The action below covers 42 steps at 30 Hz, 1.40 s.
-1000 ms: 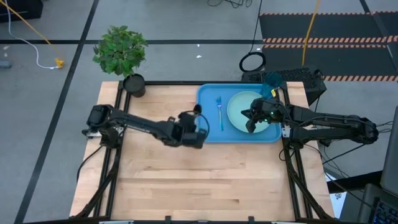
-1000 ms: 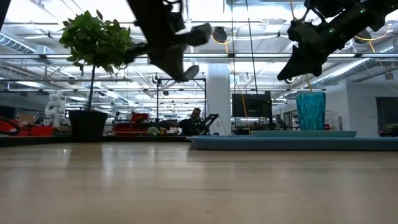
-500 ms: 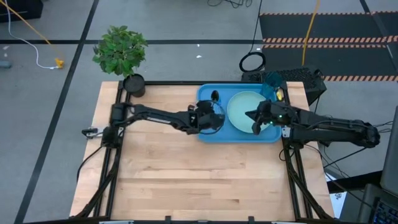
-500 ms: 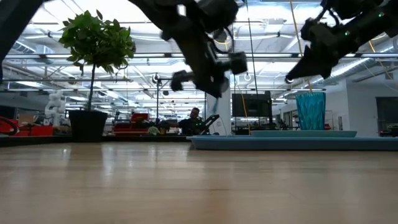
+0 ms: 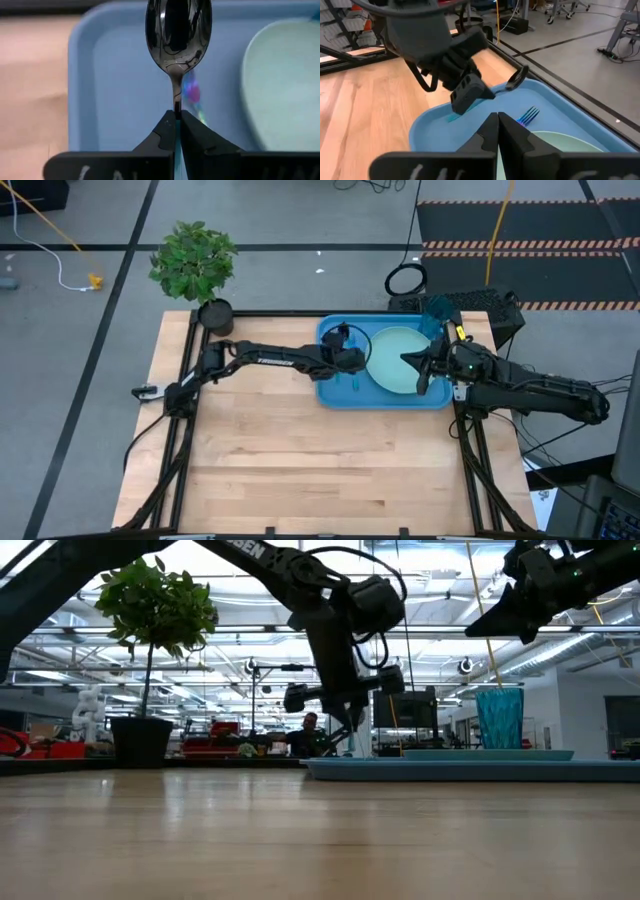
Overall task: Pick and place plate/cup/fork/spoon on tray
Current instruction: Put the blue spoon on the left side of the purple fork in the blue serving tray, then return to Home Position
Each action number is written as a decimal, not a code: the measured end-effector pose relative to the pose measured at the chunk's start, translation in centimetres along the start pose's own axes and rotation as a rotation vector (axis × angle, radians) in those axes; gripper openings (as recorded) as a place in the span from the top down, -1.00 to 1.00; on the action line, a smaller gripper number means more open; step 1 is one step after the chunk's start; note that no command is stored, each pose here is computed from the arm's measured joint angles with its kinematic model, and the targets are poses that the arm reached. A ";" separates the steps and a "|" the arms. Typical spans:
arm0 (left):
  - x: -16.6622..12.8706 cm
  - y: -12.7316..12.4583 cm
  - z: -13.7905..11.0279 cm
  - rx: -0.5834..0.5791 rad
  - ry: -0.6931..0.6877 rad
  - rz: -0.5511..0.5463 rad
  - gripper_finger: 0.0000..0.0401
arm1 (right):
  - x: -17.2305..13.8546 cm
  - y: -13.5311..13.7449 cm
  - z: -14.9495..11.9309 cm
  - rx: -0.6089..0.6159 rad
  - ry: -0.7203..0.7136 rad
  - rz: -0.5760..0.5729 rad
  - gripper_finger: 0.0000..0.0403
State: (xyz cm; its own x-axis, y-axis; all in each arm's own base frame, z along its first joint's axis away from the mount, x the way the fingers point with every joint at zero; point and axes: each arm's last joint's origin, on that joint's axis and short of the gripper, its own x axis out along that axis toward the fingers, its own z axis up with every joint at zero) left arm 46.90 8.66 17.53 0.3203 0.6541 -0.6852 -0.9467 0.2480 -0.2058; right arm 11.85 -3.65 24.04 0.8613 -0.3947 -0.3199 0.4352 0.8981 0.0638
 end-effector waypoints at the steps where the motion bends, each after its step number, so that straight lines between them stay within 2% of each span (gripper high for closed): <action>1: 0.0 0.2 -0.1 -0.013 0.024 0.007 0.95 | 0.0 0.0 0.0 0.000 -0.001 0.000 1.00; 5: -0.1 1.0 -0.6 -0.067 0.087 0.071 0.95 | 0.0 0.0 0.0 0.005 -0.001 0.001 1.00; 10: 0.2 0.8 -0.4 -0.091 0.123 0.033 0.95 | 0.0 0.0 0.0 -0.004 -0.003 0.003 1.00; 16: 2.7 1.4 -1.5 -0.118 0.186 0.065 0.95 | -0.1 0.0 0.1 -0.013 -0.011 0.004 1.00; 23: 3.3 1.3 -2.2 -0.123 0.200 0.064 0.94 | -0.3 0.0 0.1 -0.027 -0.016 0.005 1.00; 38: 3.6 1.5 -1.8 -0.135 0.176 0.073 0.71 | -0.4 0.0 0.2 -0.028 -0.027 0.006 1.00; 42: 3.5 1.5 -1.6 -0.106 0.195 0.065 0.62 | -0.4 0.0 0.1 -0.029 -0.026 0.007 1.00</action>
State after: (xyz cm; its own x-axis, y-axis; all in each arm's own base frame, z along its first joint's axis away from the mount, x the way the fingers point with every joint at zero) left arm 46.50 10.18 13.66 0.2557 0.5128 -0.8195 -0.9667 0.1265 -0.2225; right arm 11.50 -3.54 24.31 0.8708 -0.3933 -0.2951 0.4222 0.9057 0.0385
